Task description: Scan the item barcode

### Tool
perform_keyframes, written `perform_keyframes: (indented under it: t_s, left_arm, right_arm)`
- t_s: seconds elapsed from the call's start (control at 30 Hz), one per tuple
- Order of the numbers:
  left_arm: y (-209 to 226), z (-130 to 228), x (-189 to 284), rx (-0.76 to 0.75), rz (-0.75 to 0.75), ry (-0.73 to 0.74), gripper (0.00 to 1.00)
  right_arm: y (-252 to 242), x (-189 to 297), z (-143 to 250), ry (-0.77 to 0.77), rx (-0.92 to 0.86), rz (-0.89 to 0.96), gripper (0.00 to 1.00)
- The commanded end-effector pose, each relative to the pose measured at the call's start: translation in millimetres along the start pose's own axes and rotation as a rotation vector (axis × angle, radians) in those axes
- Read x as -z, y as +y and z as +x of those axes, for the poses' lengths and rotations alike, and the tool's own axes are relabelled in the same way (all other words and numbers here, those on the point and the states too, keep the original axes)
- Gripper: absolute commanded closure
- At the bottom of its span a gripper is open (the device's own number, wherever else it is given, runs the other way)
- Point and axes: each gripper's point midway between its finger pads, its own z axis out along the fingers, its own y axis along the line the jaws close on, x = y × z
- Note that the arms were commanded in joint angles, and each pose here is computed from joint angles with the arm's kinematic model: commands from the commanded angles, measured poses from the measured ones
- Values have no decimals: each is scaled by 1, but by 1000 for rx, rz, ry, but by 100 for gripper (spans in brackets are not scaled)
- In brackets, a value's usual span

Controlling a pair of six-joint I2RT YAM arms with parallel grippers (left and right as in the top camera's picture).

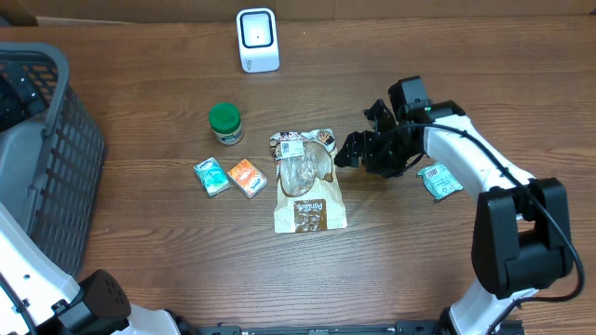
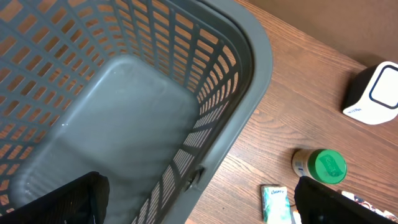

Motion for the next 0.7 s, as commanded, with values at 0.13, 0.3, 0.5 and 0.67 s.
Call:
perform_keyframes:
  t_s: [0.13,0.3,0.5,0.67]
  left_arm:
    - [-4,-1,5,-30,9,-14,1]
    - [-4,-1,5,-30,9,-14,1]
    - [-4,-1,5,-30,9,-14,0]
    - [-4,-1,5,-30,9,-14,0]
  right_arm:
    - [6,-45,1,19,57,-62,18]
    - [12,-67,-3,10,83,-70,18]
    - [15,-67,-7,-6,96,-76,18]
    - [15,-67,-8,-10,99,-77,18]
